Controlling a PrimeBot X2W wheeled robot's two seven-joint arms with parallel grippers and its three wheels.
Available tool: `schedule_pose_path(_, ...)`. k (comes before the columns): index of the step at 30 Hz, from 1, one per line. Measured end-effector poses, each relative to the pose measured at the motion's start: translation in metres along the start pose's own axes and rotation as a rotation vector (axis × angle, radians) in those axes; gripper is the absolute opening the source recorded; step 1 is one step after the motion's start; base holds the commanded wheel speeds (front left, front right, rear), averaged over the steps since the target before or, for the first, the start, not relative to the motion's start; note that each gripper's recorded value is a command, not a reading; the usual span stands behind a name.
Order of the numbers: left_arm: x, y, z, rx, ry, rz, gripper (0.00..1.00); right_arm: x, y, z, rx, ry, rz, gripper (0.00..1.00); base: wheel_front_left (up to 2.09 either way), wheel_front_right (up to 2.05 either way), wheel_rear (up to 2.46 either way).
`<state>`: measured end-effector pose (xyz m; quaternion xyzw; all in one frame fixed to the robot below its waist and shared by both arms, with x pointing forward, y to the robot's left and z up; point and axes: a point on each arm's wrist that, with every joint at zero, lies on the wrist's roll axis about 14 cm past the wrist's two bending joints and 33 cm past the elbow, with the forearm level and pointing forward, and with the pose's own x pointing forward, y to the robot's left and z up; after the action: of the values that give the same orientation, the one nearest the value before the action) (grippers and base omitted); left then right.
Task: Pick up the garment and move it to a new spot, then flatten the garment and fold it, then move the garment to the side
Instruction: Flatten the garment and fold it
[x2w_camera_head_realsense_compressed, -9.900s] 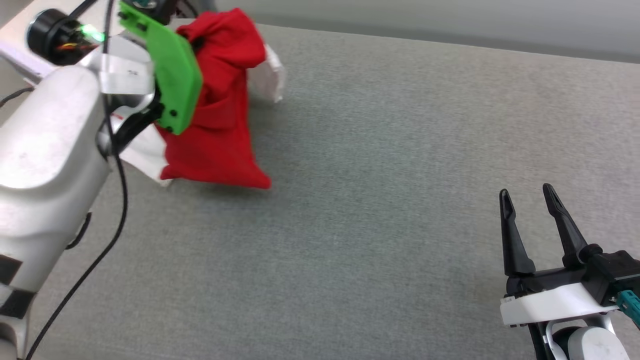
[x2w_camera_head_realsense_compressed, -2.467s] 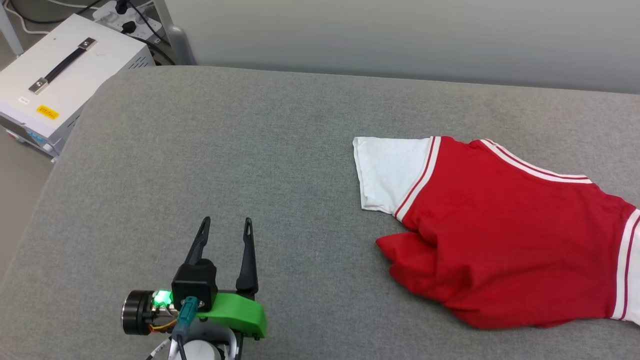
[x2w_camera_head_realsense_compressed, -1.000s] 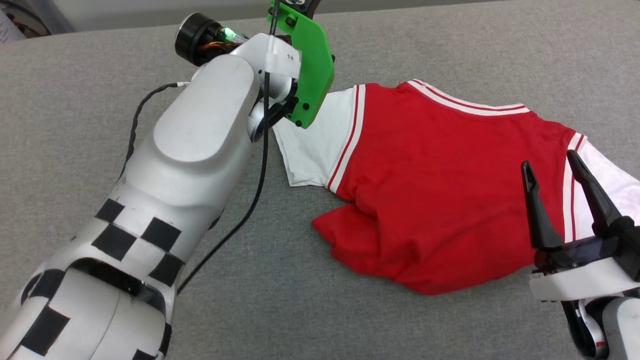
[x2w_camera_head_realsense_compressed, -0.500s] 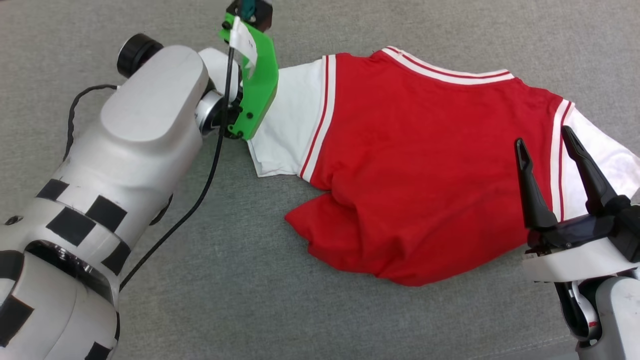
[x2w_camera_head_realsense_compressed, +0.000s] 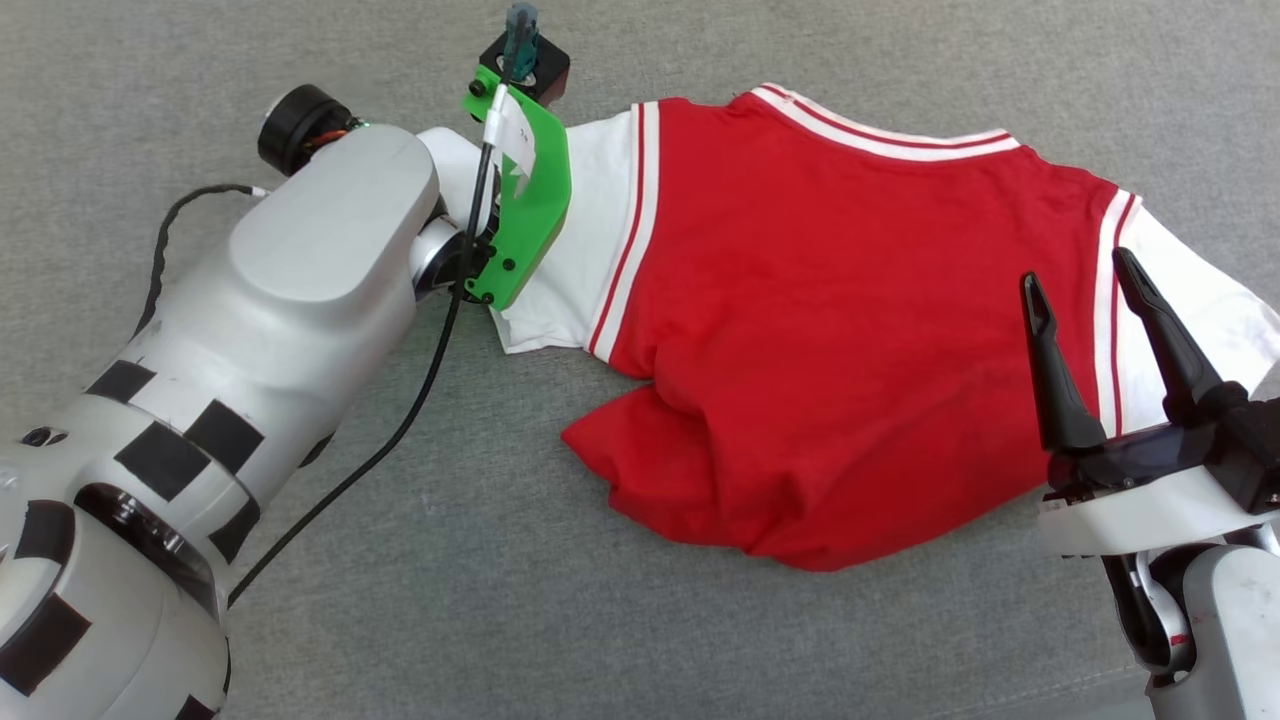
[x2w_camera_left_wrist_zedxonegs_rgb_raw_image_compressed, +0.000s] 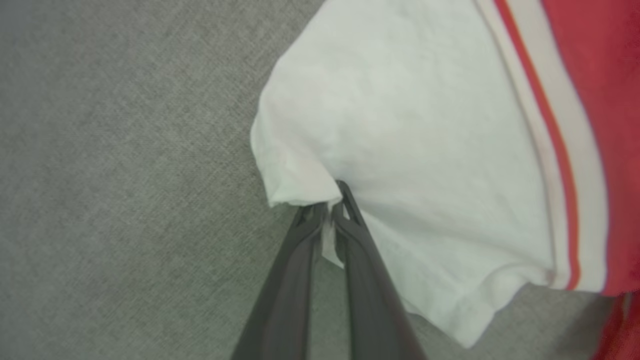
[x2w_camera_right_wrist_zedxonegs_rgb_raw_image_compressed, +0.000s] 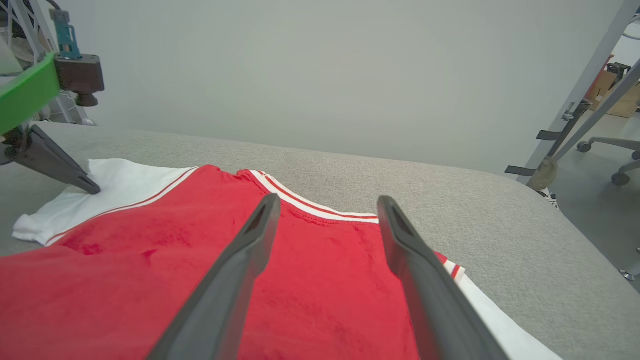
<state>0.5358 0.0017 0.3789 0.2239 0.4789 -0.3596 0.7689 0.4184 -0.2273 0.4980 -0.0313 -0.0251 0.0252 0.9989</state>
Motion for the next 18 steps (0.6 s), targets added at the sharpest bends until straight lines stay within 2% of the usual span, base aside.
schedule_pose_path(4,-0.027,0.007,0.013,-0.005,-0.145,0.027,0.0,-0.003,0.0,0.005,-0.008,-0.015,-0.001,1.0,0.0,0.0,0.0)
schedule_pose_path(9,-0.057,0.03,0.002,-0.037,-0.185,0.092,0.0,-0.008,0.008,0.006,0.004,-0.015,0.019,1.0,0.0,0.0,0.0)
schedule_pose_path(16,-0.088,0.065,-0.052,-0.143,-0.137,0.192,0.0,-0.008,0.027,0.014,0.016,-0.04,0.072,1.0,0.0,0.0,0.0)
schedule_pose_path(18,-0.094,0.074,-0.082,-0.215,-0.099,0.213,0.0,-0.006,0.032,0.017,0.017,-0.052,0.088,1.0,0.0,0.0,0.0)
